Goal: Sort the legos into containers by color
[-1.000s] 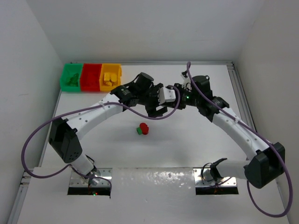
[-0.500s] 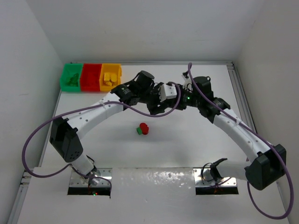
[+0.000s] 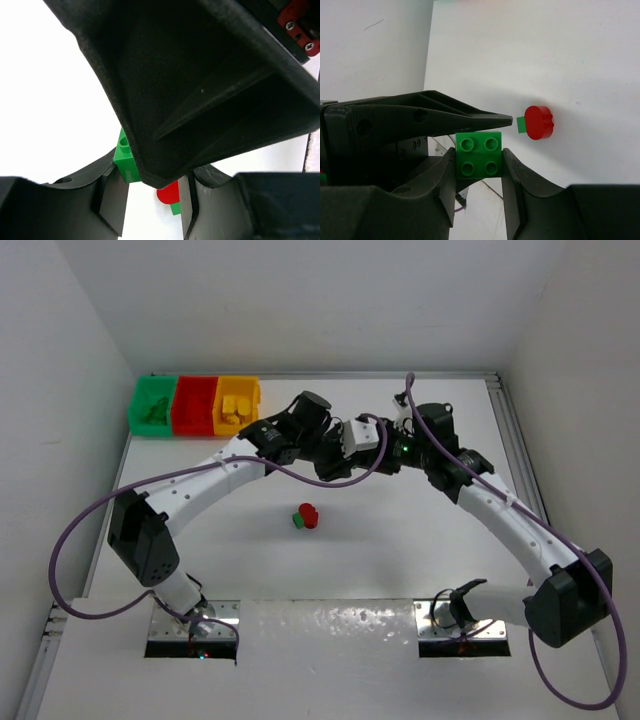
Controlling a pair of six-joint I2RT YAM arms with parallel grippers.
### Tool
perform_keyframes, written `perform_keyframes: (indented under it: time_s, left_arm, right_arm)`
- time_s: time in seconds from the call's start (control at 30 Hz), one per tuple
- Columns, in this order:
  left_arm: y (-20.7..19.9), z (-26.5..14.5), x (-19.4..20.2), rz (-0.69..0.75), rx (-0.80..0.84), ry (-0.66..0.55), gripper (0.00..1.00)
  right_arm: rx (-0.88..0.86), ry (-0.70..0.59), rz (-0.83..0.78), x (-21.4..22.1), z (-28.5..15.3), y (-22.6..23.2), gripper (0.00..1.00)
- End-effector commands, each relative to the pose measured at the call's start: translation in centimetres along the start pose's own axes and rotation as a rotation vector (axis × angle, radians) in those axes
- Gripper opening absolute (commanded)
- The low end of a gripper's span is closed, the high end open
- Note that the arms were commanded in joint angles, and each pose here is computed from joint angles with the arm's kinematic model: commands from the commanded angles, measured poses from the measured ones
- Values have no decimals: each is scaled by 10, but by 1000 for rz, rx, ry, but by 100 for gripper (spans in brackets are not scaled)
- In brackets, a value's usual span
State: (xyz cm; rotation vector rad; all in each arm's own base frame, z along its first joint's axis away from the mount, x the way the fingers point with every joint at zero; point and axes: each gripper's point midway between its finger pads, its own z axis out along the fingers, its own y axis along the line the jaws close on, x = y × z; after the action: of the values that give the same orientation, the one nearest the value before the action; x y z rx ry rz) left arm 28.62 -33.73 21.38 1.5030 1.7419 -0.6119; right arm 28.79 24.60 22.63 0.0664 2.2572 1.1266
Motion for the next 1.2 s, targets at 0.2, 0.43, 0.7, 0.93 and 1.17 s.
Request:
perform_keyframes:
  time_s: [0.2,0.43,0.7,0.93,1.17]
  left_arm:
    - [3,-8,-42,-11,-11,-118,3]
    - [2,-10,-46,-31,-8,-126,62]
    - [1,-9,-46,-24,1,-127,32]
    - [-3,-8,-51,-53,23,-146,0]
    - [-4,-7,-21,-30,-6,-68,0]
  right_arm:
    - [-21,11,-25,5,1,4,0]
    - [-18,0,-24,4,-1,4,0]
    - [-22,-4,-23,3,-2,6,0]
    - [-17,4,-18,6,-1,3,1]
    - [90,-35,-42,-1,-12,-11,65]
